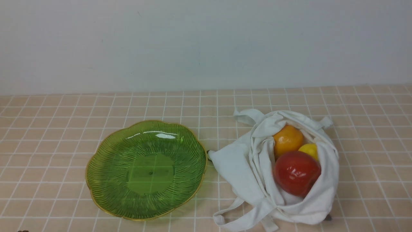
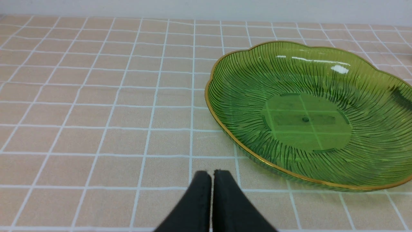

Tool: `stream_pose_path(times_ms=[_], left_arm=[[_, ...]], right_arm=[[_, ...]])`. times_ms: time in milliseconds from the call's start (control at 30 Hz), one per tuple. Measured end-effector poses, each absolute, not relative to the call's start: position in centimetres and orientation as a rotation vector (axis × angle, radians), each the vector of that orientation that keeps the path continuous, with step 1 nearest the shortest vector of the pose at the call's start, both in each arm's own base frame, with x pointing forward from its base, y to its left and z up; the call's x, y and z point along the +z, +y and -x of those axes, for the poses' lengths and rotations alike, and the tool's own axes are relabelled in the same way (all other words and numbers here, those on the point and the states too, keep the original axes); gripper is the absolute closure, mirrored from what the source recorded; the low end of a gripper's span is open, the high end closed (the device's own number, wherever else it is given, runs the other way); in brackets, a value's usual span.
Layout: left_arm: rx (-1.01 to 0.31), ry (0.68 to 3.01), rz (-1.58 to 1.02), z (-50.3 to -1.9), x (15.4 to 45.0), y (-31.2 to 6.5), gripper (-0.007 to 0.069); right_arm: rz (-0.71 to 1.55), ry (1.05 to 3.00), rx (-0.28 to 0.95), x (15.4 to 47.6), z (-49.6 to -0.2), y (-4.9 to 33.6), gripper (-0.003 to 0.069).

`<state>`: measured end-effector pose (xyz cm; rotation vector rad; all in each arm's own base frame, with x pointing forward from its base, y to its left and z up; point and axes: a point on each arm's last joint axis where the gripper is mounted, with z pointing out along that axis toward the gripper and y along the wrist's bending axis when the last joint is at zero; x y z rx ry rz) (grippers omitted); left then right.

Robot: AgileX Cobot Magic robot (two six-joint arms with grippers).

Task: Take the fruit out of the bag on the brown coffee tablecloth and place them on the plate.
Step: 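Reach into the cloth bag and grasp a fruit inside it with the right gripper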

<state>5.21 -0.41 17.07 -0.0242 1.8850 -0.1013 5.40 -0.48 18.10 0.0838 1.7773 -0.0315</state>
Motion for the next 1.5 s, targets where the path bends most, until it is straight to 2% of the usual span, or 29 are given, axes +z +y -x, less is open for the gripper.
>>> stream_pose_path(times_ms=[1333,1400,1500], left_arm=[[-0.101,1.885,0.024,-5.21,17.07,-0.41,0.0633],[-0.101,1.885,0.024,-5.21,17.07,-0.41,0.0633],[-0.101,1.885,0.024,-5.21,17.07,-0.41,0.0633]], right_arm=[[-0.078,1.777,-0.04,18.1,-5.4,-0.5,0.0673],[-0.11,1.761,-0.003,18.21,-5.43,-0.44,0.0673],[-0.211,1.701,0.125,18.46,-5.56,-0.22,0.0673]])
